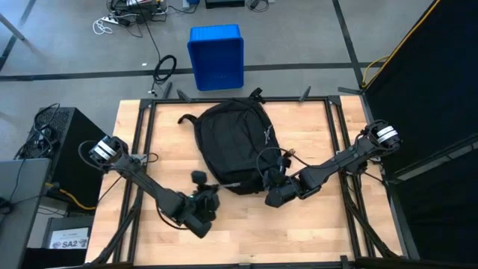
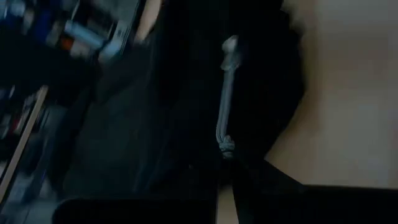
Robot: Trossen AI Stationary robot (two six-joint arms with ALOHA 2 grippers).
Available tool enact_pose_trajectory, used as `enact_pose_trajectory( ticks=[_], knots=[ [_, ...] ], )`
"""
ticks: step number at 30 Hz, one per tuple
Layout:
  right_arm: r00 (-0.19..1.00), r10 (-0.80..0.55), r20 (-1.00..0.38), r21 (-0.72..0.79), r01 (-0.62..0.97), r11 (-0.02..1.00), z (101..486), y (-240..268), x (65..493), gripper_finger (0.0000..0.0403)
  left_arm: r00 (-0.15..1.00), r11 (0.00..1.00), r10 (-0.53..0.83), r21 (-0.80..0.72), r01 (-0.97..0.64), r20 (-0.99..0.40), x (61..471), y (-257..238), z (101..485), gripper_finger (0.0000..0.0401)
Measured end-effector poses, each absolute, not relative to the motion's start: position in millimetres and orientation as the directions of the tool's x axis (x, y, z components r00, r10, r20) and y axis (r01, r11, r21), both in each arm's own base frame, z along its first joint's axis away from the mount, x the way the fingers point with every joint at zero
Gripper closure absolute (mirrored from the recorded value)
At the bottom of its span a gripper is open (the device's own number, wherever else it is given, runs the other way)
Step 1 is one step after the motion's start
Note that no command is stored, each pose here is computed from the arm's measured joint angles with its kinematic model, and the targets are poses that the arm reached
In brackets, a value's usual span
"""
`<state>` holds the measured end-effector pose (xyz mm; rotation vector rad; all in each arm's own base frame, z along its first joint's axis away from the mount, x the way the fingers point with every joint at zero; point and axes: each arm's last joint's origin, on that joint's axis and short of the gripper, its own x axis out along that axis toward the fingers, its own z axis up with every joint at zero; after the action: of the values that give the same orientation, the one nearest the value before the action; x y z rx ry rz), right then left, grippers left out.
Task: Unpack backpack
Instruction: Open the black backpack
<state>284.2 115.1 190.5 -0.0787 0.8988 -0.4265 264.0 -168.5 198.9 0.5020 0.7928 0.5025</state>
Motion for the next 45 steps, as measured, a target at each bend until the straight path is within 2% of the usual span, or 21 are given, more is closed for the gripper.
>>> enact_pose_trajectory(
  ticks=[6, 9, 14, 18, 23, 29, 36, 40, 45],
  knots=[
    [0.462, -0.39, -0.796, -0.249, 0.337, 0.908, 185.5, 119.0, 270.9, 0.0402, 0.501, 0.745, 0.652, 0.602, -0.287, -0.569, 240.6, -158.5, 183.6, 0.0401],
    [0.423, -0.412, -0.807, -0.268, 0.36, 0.894, 184.0, 118.3, 265.4, 0.0402, 0.505, 0.754, 0.646, 0.582, -0.304, -0.573, 238.0, -158.7, 178.1, 0.0401],
    [0.442, -0.385, -0.81, -0.257, 0.323, 0.911, 194.8, 119.2, 263.3, 0.0397, 0.555, 0.789, 0.596, 0.552, -0.271, -0.58, 246.0, -165.0, 178.0, 0.0401],
    [0.515, -0.341, -0.786, -0.212, 0.293, 0.932, 219.6, 124.7, 265.7, 0.0385, 0.582, 0.797, 0.575, 0.555, -0.24, -0.574, 250.5, -167.6, 178.6, 0.0401],
    [0.654, -0.308, -0.691, -0.206, 0.229, 0.951, 248.6, 136.3, 274.7, 0.0368, 0.59, 0.798, 0.573, 0.551, -0.243, -0.569, 253.0, -167.3, 179.0, 0.0401],
    [0.868, -0.171, -0.467, -0.198, 0.086, 0.976, 271.7, 156.6, 297.6, 0.0331, 0.639, 0.803, 0.537, 0.565, -0.188, -0.55, 262.0, -173.9, 186.3, 0.0401],
    [0.86, -0.149, -0.488, -0.294, -0.001, 0.956, 242.9, 156.7, 320.7, 0.0267, 0.686, 0.786, 0.52, 0.6, -0.15, -0.509, 275.1, -183.4, 212.1, 0.0401],
    [0.799, -0.235, -0.553, -0.361, 0.025, 0.932, 215.2, 145.2, 333.2, 0.0229, 0.707, 0.778, 0.504, 0.616, -0.122, -0.496, 280.6, -187.7, 224.1, 0.0401],
    [0.745, -0.354, -0.565, -0.433, 0.097, 0.896, 197.1, 129.3, 343.1, 0.0193, 0.721, 0.771, 0.493, 0.629, -0.103, -0.487, 284.7, -190.4, 234.0, 0.0401]
  ],
)
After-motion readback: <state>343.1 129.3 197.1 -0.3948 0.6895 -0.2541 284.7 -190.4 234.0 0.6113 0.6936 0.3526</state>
